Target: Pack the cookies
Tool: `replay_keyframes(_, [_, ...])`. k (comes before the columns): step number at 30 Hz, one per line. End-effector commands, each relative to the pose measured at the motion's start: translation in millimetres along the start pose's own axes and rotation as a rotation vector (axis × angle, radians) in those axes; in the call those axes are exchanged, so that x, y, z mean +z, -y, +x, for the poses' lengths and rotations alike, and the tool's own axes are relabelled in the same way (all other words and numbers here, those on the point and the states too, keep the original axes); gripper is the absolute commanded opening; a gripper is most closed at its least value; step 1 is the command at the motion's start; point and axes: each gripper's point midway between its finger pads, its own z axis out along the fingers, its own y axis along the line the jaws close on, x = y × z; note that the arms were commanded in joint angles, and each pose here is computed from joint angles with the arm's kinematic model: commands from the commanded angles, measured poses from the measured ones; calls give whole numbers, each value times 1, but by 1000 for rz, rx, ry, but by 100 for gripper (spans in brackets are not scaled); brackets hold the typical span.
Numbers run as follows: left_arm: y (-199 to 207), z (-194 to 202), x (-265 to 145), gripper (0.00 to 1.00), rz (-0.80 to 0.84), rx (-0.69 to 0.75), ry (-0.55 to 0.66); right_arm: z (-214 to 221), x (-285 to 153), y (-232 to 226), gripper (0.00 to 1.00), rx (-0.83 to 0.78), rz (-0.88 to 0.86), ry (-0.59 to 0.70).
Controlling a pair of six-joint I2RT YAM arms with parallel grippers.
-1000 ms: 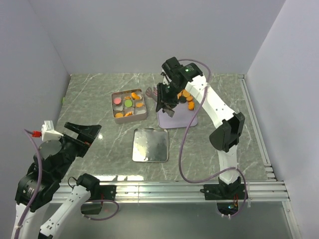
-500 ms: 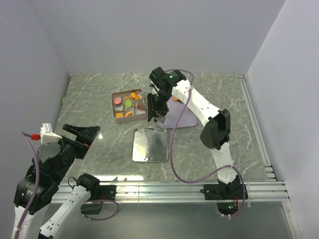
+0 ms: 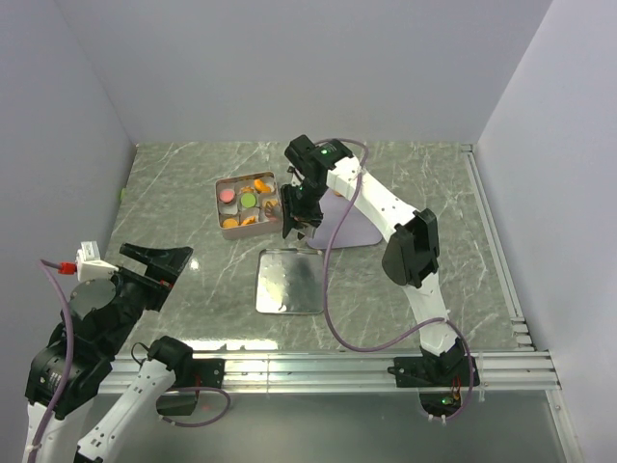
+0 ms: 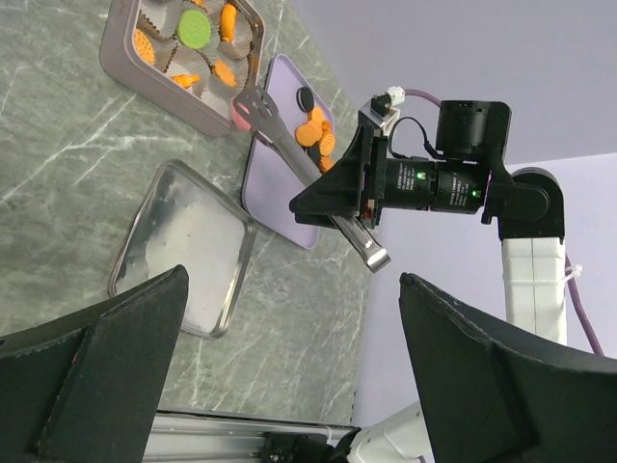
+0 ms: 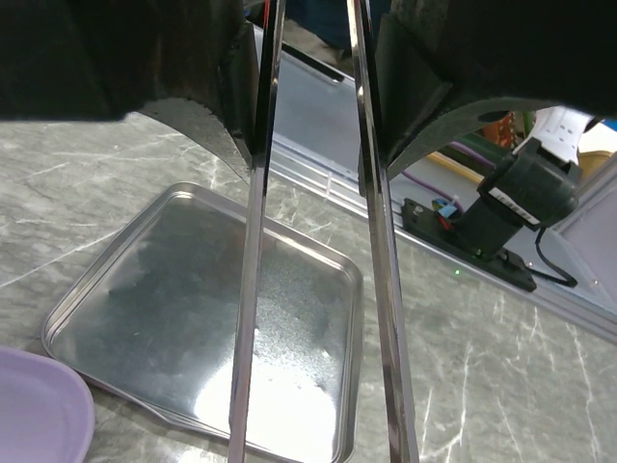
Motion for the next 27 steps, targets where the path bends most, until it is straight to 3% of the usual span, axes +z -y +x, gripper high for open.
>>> replay_keyframes(1, [8, -6, -6, 97, 28, -9, 19, -8, -5, -9, 50, -16, -18, 47])
replay_keyframes(16, [8, -7, -9, 98, 25, 4, 16, -16, -20, -5, 52, -1, -13, 100])
replay_keyframes(23, [6, -9, -12, 98, 25, 7, 26, -29, -63, 43, 51, 75, 38, 221])
replay_keyframes(27, [8, -7, -9, 98, 31, 14, 19, -33, -82, 101, 50, 176, 116, 290])
